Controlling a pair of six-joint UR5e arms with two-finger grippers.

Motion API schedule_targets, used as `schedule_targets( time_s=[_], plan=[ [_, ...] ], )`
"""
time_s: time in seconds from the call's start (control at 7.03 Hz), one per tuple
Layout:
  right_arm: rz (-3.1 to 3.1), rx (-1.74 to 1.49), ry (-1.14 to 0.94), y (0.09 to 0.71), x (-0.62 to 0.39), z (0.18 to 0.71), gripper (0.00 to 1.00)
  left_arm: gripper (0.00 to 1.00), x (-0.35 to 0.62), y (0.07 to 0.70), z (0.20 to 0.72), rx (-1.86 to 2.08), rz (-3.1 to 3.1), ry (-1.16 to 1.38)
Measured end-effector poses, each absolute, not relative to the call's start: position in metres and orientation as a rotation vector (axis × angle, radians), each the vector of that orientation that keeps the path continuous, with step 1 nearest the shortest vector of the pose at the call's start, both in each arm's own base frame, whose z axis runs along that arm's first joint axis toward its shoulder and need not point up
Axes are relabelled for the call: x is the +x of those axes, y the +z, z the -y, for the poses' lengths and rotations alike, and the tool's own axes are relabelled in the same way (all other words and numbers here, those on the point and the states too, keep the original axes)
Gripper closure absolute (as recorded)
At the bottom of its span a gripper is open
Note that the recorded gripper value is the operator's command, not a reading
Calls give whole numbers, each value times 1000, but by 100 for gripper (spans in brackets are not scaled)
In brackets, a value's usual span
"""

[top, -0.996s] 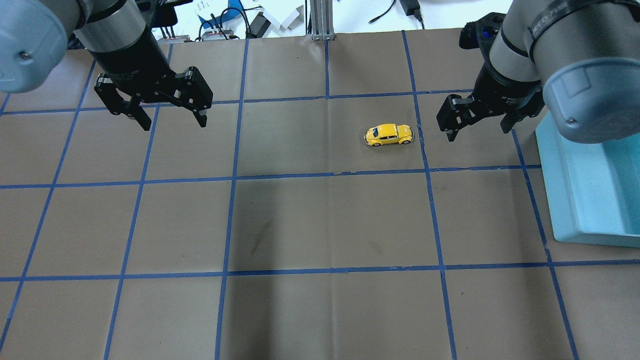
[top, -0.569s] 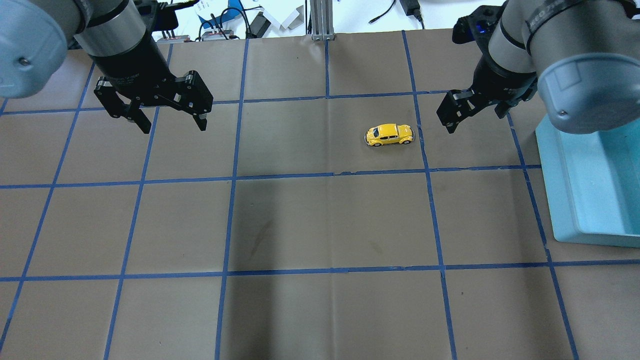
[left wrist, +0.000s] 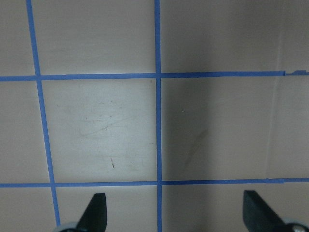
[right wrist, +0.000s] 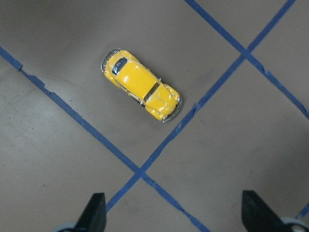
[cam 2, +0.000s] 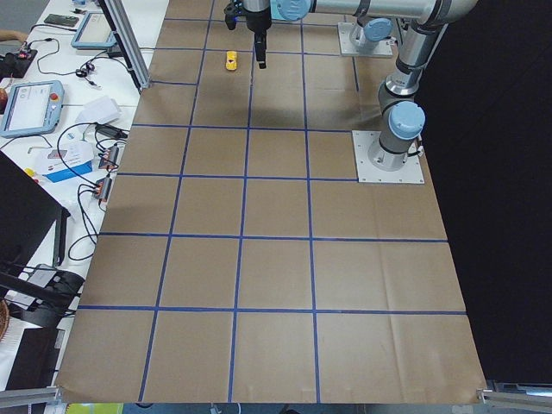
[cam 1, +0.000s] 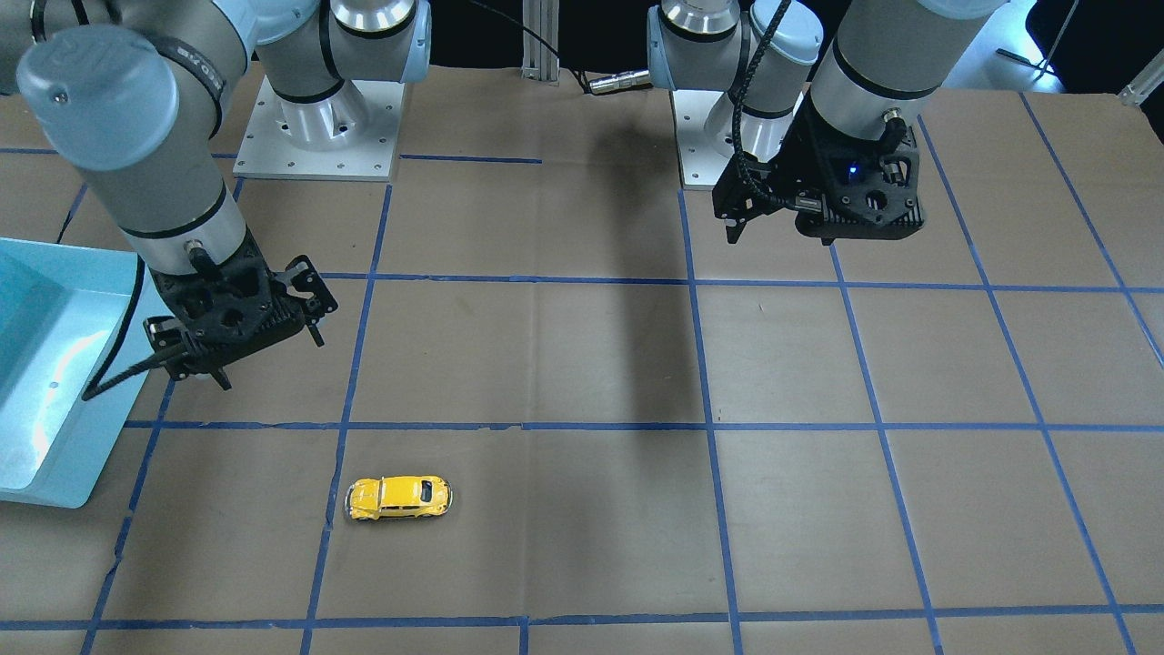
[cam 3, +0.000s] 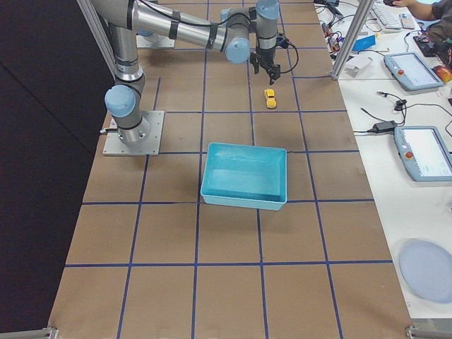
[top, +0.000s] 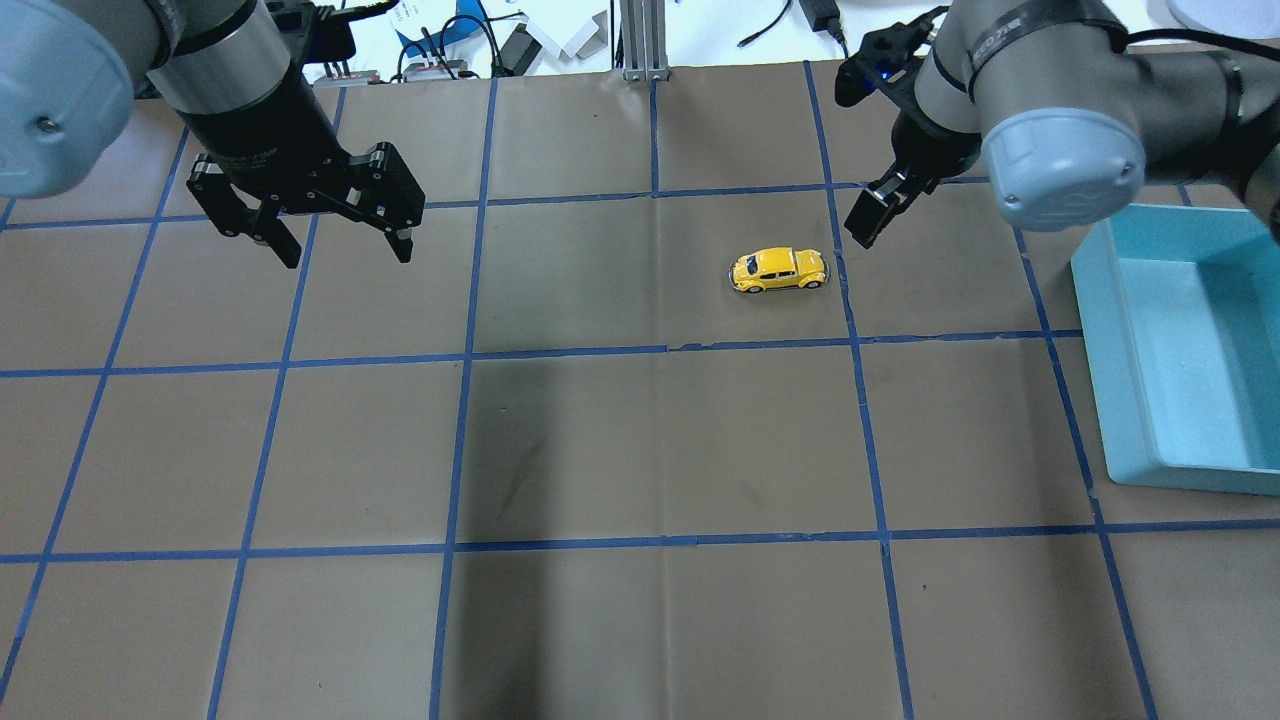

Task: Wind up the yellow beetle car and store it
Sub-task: 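Move the open right gripper over the stopped yellow car, then lower the right gripper and close it on the yellow car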

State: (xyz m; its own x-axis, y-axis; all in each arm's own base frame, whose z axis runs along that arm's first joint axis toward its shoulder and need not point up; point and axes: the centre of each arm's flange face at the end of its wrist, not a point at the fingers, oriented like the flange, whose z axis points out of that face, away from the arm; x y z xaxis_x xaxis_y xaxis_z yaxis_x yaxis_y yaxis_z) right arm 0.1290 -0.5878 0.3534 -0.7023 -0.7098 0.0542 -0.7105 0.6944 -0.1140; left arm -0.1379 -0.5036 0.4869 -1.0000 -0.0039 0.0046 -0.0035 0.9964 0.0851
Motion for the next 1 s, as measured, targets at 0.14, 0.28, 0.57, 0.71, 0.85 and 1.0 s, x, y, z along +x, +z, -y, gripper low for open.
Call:
schedule_targets(
  time_s=[0.14,0.28,0.57,0.71,0.85,1.0],
  plan=[
    [2831,1367,236,329,136,602,0,0,-137,487,504,7,3134,-133],
    [2783,1496,245,310,148,608,0,0,-137,487,503,8,3134,-132],
    [2674,1718,222,289,175,605,0,0,-137,488,503,8,3134,-131],
    [2617,1813,222,278,181,607,0,0,-137,488,503,8,3134,-131],
    [2557,1908,238,262,186,612,0,0,-137,488,503,8,3134,-131],
    [2520,1969,254,244,188,619,0,0,-137,488,503,8,3135,-128]
  ],
)
